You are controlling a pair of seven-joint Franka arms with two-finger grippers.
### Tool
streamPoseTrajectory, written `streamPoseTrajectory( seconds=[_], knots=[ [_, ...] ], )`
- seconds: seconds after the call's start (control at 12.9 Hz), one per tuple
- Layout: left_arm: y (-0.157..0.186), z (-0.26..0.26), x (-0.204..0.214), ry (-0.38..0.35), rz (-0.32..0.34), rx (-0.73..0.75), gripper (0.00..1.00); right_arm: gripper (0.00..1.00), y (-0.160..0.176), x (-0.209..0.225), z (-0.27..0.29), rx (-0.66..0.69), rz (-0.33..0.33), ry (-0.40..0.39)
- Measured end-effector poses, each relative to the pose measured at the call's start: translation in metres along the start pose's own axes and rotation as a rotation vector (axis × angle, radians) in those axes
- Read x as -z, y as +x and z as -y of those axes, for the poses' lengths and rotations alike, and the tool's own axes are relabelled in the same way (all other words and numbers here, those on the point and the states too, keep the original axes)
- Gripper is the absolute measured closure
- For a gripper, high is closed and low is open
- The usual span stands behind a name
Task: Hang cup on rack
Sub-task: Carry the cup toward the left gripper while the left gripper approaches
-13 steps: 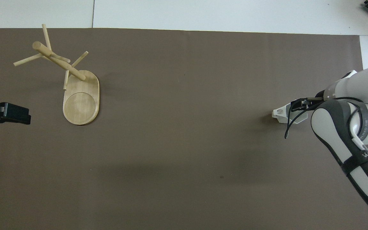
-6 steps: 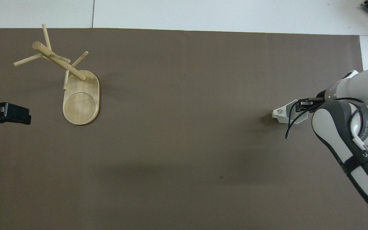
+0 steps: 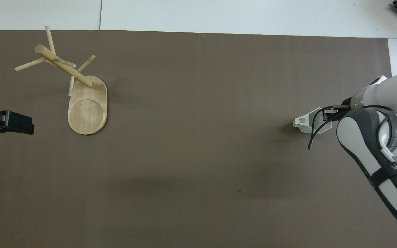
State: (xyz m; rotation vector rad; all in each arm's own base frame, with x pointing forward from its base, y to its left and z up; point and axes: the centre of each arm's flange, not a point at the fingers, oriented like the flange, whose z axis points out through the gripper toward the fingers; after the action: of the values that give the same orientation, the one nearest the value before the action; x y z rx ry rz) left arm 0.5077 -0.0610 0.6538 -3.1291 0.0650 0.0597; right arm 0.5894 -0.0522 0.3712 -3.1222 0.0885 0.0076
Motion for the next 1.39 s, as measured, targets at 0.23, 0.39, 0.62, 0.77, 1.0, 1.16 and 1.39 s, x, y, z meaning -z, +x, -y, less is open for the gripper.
streamPoseTrajectory(
  seconds=[0.23, 0.39, 0.62, 0.77, 1.0, 1.16, 1.39],
  knots=[
    [0.0, -0.001, 0.0, 0.0, 0.0, -0.002, 0.0, 0.91, 0.0, 0.0, 0.0, 0.0, -0.001, 0.0],
    [0.0, -0.001, 0.0, 0.0, 0.0, -0.002, 0.0, 0.96, 0.0, 0.002, 0.001, 0.001, -0.005, 0.0],
    [0.0, -0.001, 0.0, 0.0, 0.0, -0.003, 0.0, 0.96, 0.0, 0.002, 0.0, 0.0, -0.005, 0.0],
    [0.0, -0.001, 0.0, 0.0, -0.001, -0.004, 0.0, 0.96, 0.002, 0.005, 0.0, 0.0, -0.012, 0.0],
    [0.0, -0.002, 0.0, 0.0, -0.001, -0.023, 0.0, 0.96, 0.019, 0.042, 0.007, 0.003, -0.061, 0.014],
    [0.0, -0.002, 0.001, 0.0, -0.002, -0.047, 0.0, 0.96, 0.031, 0.076, 0.027, 0.006, -0.107, 0.072],
    [-0.001, -0.004, 0.001, -0.014, -0.001, -0.058, 0.0, 0.96, 0.034, 0.098, 0.086, -0.032, -0.134, 0.327]
  ],
)
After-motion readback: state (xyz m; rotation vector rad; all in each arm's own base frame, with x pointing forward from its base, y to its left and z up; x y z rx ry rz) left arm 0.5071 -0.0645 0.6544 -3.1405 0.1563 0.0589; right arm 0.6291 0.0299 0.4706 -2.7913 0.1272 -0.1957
